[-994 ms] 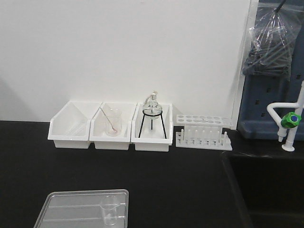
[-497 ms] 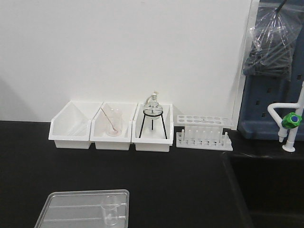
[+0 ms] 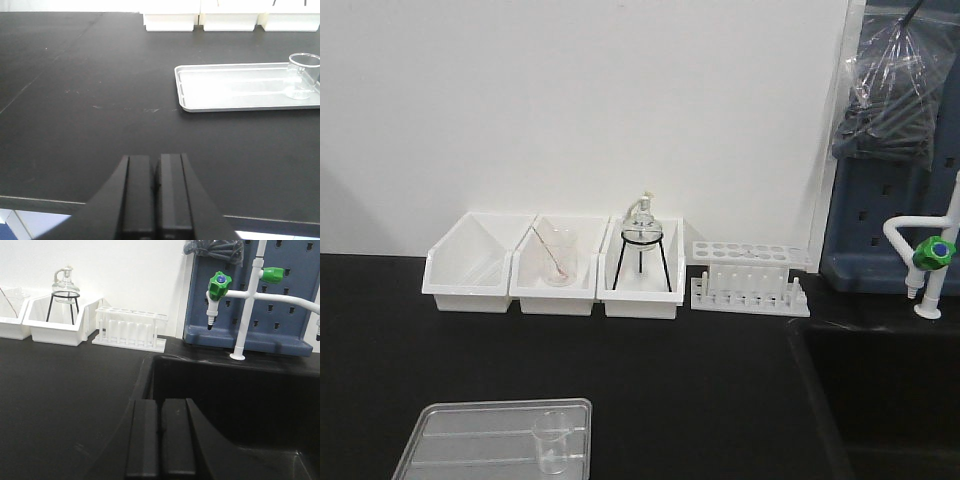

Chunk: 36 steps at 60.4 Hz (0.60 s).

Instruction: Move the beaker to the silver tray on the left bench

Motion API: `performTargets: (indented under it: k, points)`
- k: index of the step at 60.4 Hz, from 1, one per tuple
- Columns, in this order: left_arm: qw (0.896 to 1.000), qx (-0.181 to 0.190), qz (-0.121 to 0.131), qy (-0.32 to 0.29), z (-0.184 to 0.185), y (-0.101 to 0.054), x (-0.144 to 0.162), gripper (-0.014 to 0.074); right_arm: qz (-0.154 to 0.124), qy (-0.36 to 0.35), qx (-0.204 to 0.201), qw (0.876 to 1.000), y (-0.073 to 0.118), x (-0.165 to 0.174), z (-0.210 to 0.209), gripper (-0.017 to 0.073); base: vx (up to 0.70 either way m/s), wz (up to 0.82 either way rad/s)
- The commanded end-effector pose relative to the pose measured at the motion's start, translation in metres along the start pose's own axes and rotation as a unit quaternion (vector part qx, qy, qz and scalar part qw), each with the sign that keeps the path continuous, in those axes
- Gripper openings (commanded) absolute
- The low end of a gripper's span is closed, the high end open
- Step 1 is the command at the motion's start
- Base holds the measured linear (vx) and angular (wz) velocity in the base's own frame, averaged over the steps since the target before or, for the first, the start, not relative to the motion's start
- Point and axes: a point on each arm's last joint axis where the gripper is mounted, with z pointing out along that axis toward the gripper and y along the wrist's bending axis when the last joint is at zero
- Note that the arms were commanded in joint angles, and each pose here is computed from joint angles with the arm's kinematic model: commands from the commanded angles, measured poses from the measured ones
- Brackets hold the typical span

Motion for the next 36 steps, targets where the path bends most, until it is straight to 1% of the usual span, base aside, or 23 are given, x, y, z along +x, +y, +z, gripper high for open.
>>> performTargets:
  k: [1,36]
  points:
    - [0.999,0.000,-0.004,-0.033,0.0015,0.0001,-0.0012,0.0001,-0.001,-0.039,0.002,0.999,0.0000,-0.0052,-0.0009,-0.0014,0.00,0.00]
    - [0.999,0.000,-0.004,-0.033,0.0015,0.0001,-0.0012,0.0001,-0.001,-0.039,0.002,0.999,0.0000,-0.0052,-0.0009,-0.0014,0.00,0.00]
